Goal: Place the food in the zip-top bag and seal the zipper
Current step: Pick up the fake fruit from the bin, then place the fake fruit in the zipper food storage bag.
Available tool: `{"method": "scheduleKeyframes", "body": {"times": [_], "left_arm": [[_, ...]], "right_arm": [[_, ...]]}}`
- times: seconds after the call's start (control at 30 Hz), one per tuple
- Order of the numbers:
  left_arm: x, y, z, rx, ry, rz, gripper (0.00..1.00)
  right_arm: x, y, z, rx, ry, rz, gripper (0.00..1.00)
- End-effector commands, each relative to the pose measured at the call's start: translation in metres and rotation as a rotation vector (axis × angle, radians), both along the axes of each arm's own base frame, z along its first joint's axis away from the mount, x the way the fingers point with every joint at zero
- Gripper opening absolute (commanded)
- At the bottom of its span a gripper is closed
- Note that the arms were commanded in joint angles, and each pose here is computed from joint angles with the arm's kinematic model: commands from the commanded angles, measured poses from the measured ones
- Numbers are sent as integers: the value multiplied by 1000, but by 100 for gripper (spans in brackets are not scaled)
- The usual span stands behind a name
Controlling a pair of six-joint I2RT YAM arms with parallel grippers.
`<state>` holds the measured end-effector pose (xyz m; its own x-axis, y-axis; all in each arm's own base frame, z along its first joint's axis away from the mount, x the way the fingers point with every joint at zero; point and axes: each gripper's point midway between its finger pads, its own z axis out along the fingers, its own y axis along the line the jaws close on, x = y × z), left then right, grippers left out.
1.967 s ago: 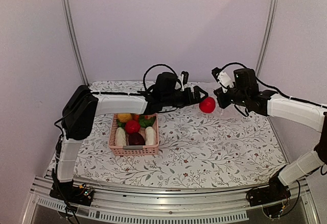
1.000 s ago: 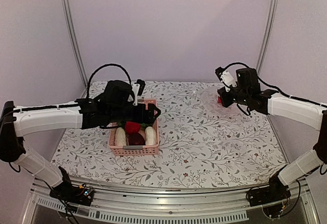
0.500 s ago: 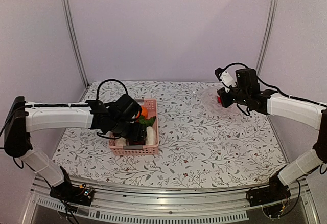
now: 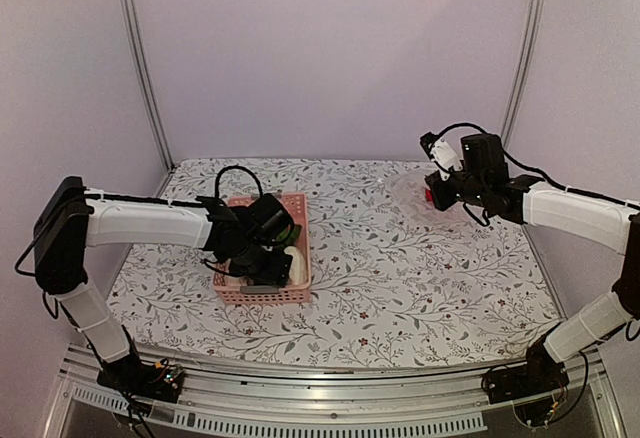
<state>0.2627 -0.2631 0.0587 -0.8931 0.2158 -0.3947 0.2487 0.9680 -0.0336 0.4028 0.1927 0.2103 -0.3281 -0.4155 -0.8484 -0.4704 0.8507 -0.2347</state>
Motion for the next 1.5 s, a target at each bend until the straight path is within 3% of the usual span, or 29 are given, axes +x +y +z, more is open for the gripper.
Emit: {"method": "scheduleKeyframes", "body": {"times": [0.0,0.3,0.47,0.73,0.87,1.13,1.37,1.47], "left_arm": [[-2,-6,-8,17,35,-30,79],[4,-2,19,51,1,-48,70],[8,0,43,27,-21,-60,63],[23,-17,100,-66,-113,-88,62],[35,-45,133,-190,-184,-127,61],[50,-123,208,-577,-365,-280,59],[60,-175,241,-878,-452,-340,59],[70,-198,238,-925,-442,-335,58]], "right_arm": [[1,-3,-12,-16,19,-9,0],[0,-3,-12,-15,19,-8,0],[1,-4,-13,-17,20,-9,0],[1,-4,-10,-13,14,-10,0],[0,-2,-11,-8,18,0,0],[-3,1,-9,8,23,15,0],[-5,3,-3,30,22,25,0],[-5,3,0,37,15,22,0]]}}
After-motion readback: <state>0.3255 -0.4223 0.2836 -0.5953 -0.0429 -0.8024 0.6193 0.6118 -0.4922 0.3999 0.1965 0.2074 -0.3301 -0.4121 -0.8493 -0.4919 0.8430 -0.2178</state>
